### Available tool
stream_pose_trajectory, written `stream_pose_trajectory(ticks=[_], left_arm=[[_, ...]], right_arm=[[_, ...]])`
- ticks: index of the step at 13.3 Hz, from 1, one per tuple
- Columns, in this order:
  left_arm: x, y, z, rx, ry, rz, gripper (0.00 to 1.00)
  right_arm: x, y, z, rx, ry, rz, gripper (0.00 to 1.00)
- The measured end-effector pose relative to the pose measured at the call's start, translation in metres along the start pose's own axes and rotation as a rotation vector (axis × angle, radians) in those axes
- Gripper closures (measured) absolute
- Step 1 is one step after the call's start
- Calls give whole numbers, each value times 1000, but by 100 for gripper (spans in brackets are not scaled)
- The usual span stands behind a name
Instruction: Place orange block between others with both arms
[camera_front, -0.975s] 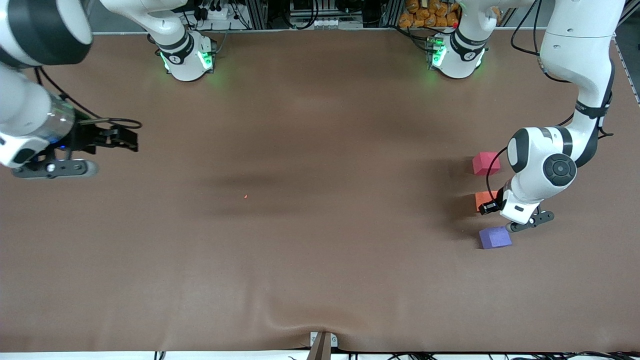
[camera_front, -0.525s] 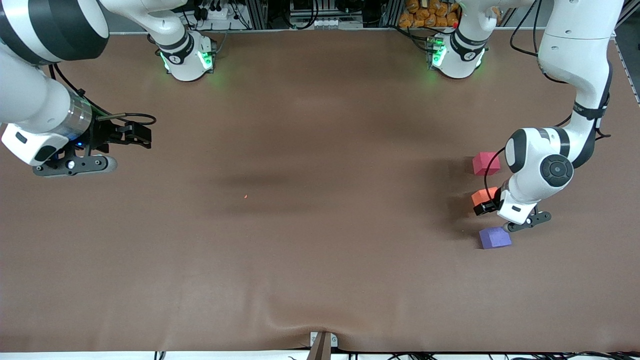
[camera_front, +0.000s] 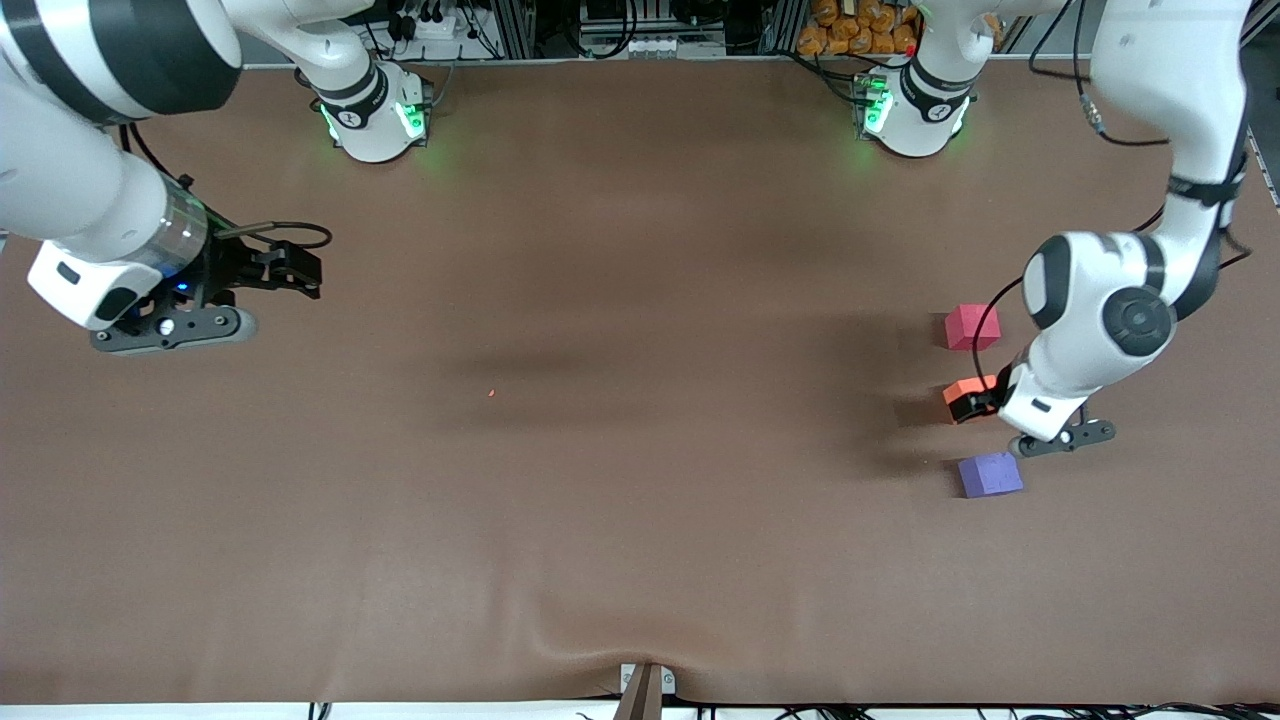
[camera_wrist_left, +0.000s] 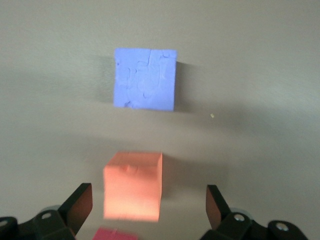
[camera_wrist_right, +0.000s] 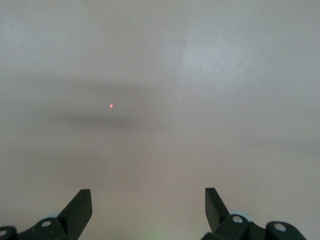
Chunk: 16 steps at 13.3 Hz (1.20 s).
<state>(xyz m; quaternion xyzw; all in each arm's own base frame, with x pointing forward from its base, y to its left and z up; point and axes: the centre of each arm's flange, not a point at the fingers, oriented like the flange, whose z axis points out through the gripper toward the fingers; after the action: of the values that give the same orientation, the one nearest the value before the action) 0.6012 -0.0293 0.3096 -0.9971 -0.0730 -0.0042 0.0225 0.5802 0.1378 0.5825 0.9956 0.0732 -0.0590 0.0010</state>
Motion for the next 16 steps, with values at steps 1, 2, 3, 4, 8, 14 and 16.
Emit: stream_pose_trajectory(ticks=[1,2,3,4,8,14,16], left_arm=[[-5,0,-34,0,1,23,0],[-13,-2,-69,0,8,48,0],[-22,-5,-104,-1,14,77,0],[-34,-9,-137,-4,16,111,0],[-60,-20,-257,-1,-27,233,0],[-67,1,-333,2,-37,297,0],[-64,0,-333,2,-45,294,0]], right_arm=[[1,-1,-1,0,6,-1,0],[1,1,-2,0,10,4,0],[0,9,-4,1,13,20,0],[0,24,-7,3,18,45,0],[-6,61,-20,10,42,105,0],[-12,59,-28,11,55,103,0],[-12,60,-28,11,54,103,0]])
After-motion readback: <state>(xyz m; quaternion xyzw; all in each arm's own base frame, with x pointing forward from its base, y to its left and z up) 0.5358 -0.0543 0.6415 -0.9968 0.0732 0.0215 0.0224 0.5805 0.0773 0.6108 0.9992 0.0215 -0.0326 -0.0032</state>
